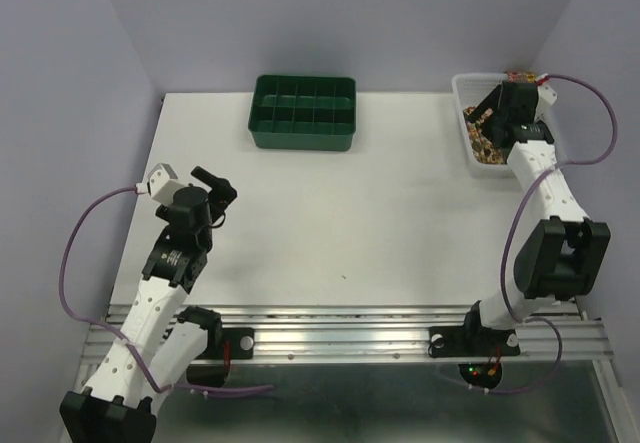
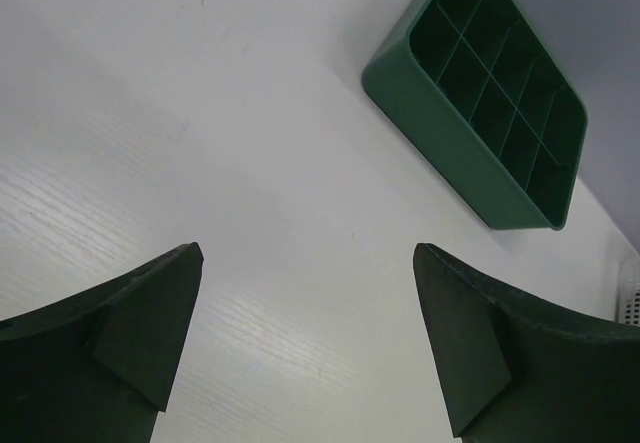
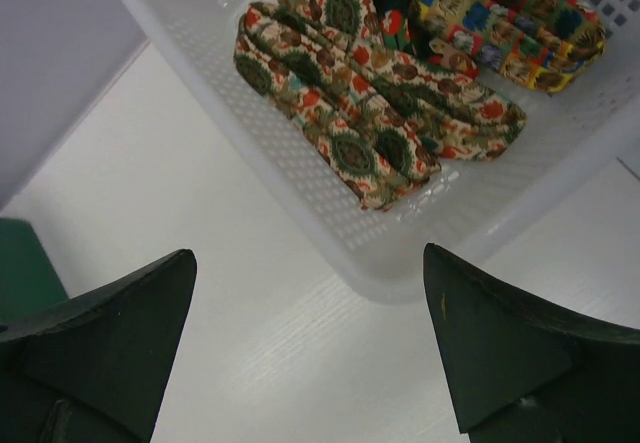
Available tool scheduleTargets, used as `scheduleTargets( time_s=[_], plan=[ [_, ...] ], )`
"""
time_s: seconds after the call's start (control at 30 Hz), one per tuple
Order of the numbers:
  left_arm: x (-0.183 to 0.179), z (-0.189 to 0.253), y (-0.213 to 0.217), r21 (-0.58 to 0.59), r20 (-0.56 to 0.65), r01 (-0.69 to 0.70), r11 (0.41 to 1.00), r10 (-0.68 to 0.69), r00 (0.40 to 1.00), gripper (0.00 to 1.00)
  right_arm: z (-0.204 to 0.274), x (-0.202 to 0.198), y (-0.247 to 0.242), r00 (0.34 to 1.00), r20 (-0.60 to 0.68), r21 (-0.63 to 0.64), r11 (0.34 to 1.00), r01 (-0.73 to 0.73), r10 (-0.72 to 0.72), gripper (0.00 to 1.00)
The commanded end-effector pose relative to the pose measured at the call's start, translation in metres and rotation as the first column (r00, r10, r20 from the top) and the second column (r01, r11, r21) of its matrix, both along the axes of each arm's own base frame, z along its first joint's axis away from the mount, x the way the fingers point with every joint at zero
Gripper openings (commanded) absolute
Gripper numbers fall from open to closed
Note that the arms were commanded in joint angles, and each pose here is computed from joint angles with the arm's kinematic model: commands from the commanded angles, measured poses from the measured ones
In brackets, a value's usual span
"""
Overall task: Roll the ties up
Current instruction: Grab a tie with the right arm
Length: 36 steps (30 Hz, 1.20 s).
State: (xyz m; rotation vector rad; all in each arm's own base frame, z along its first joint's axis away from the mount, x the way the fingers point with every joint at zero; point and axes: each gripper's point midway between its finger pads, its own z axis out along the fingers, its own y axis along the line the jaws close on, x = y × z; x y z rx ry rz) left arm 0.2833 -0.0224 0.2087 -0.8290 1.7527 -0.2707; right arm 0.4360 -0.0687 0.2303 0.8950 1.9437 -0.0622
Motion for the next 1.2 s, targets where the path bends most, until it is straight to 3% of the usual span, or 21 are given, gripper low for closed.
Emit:
scheduleTargets(
  time_s=[0.0,0.13,0.53,0.93,1.03,1.17],
  plan=[
    [0.003,-0.004,0.005,0.014,-0.003,-0.025,1.000,0.025,1.000,0.99,0.012,0.038,-0.046,0.994,0.045,-0.011,0.995,0.098,-0.097,1.00],
    [0.002,-0.007,0.010,0.018,-0.019,-0.060,0.998,0.061,0.998,0.99,-0.021,0.069,-0.063,0.998,0.046,0.045,0.998,0.045,-0.047,1.00],
    [-0.001,-0.007,0.015,0.014,-0.003,-0.086,0.996,0.086,0.996,0.99,-0.078,0.142,-0.083,0.997,-0.029,-0.010,0.997,-0.076,0.075,1.00],
    [0.001,-0.014,0.014,0.024,-0.028,-0.085,0.996,0.085,0.996,0.99,-0.120,0.156,-0.081,0.989,-0.081,0.000,0.992,-0.127,0.127,0.96],
    [0.001,-0.017,0.013,0.027,-0.038,-0.080,0.996,0.081,0.996,0.99,-0.129,0.157,-0.080,0.987,-0.093,0.004,0.991,-0.133,0.133,0.92],
    [0.001,-0.016,0.013,0.028,-0.037,-0.079,0.996,0.080,0.996,0.99,-0.139,0.158,-0.076,0.982,-0.102,0.022,0.988,-0.155,0.157,0.69]
  ],
)
